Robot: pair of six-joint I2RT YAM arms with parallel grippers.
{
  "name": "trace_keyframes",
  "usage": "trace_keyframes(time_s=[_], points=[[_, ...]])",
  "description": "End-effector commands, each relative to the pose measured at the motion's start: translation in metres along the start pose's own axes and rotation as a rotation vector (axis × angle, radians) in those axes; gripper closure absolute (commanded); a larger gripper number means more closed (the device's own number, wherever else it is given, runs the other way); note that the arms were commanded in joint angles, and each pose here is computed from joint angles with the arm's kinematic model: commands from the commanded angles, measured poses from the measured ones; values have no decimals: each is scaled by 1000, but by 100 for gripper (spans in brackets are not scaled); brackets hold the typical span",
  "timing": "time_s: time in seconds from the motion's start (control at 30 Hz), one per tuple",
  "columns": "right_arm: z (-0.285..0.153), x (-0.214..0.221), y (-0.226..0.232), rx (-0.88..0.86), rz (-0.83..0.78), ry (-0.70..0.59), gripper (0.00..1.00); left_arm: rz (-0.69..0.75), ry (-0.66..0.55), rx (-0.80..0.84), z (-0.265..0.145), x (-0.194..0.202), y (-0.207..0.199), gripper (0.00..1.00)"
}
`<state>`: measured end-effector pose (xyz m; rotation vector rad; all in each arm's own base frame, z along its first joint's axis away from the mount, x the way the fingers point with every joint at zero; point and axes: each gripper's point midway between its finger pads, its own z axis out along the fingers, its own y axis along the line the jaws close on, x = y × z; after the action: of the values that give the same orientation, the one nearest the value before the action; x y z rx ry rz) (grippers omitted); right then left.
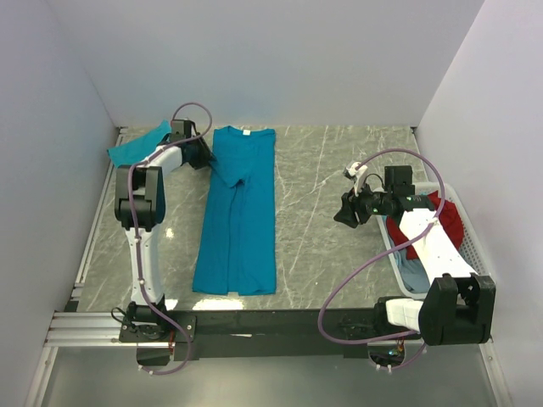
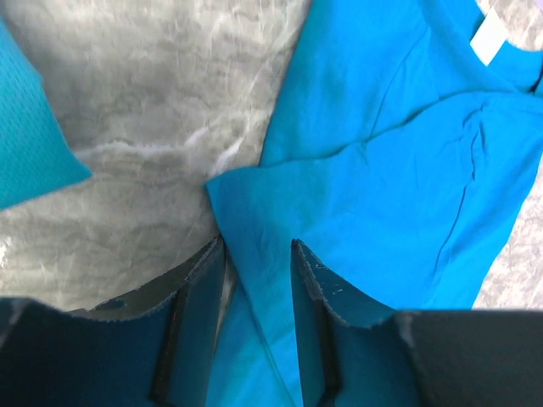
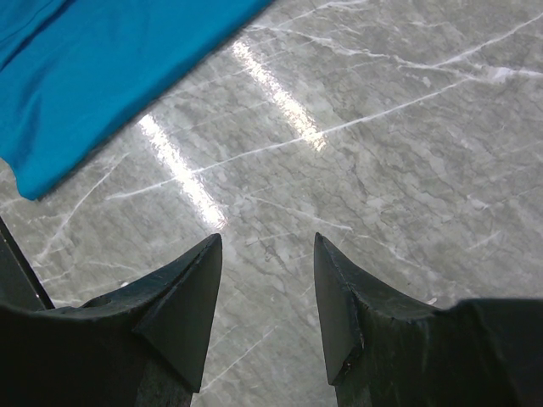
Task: Fold and stack the t-shirts
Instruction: Fold the tshirt
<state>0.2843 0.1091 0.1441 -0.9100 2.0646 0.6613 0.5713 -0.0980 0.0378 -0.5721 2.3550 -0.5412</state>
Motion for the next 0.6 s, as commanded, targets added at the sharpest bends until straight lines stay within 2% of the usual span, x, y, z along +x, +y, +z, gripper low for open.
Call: trace_keyframes(time_s=[0.0,0.2,0.47,0.57], points=[[-4,-15,-1,0,-42,-28,46,24,-44,-7,-1,-20,-6,58],[-5,-16,-1,-1,-44,-30,46,29,-38,-12,2,-24,-5,67],[-4,-16,0,-5,-42,-30,46,69,-57,34,-7,-34,-18,94],[-5,-15,0,-5,-41,-27,46,87,-69,71,-15,-40,-29,100]])
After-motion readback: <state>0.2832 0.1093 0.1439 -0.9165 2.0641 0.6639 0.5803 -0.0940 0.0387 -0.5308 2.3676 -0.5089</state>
